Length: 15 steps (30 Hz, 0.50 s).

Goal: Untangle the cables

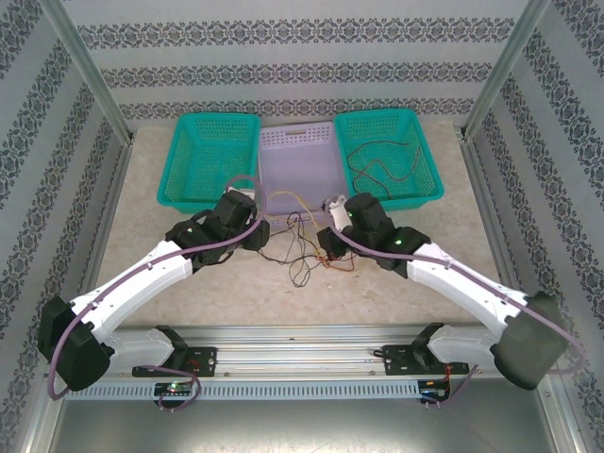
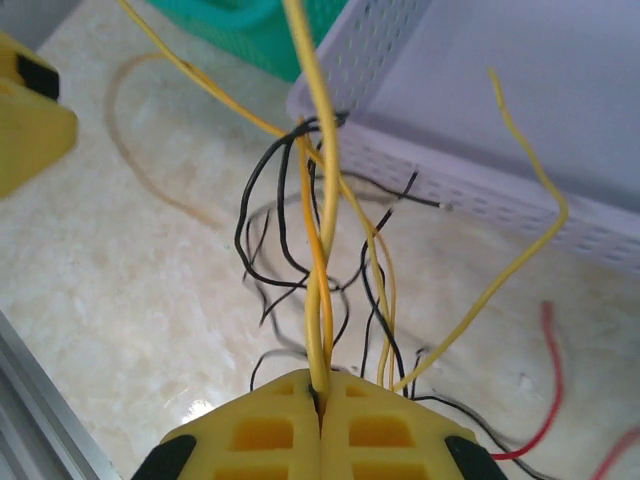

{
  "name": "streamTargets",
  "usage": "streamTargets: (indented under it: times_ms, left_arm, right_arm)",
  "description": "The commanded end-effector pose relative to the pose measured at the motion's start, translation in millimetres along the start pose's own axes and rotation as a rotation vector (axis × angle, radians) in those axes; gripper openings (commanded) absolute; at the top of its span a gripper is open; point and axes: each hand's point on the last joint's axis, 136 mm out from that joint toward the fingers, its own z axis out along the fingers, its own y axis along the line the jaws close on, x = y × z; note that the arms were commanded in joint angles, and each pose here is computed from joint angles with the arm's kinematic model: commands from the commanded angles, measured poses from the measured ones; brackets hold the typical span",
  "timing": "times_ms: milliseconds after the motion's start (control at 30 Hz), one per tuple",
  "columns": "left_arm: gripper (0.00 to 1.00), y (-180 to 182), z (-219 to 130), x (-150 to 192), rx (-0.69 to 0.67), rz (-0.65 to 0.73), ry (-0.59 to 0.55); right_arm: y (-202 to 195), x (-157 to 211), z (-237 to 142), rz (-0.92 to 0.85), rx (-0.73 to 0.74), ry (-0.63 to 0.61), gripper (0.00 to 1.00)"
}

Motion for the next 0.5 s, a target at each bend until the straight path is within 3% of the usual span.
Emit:
streamTargets:
  times_ms: [0,167,467]
  left_arm:
    - [0.6,-0.2,-9.2,-0.8,-0.008,0.015,-0.007]
    - [0.65,-33.7,-8.1,2.0,0.187,-0.037,0.005]
    - [0.82,-99.2,-46.8,-16.1,0.612,-0.094,-0.088]
  right_arm:
    - [7.7,-14.4,-25.0,-0.001,-0.076,-0.072,0.0]
    - [38.9,-27.6,-50.6,-0.009,-0.253,-0.16,0.0]
    - [51.0,-36.8,-56.2,-0.012,-0.319,-0.19,0.0]
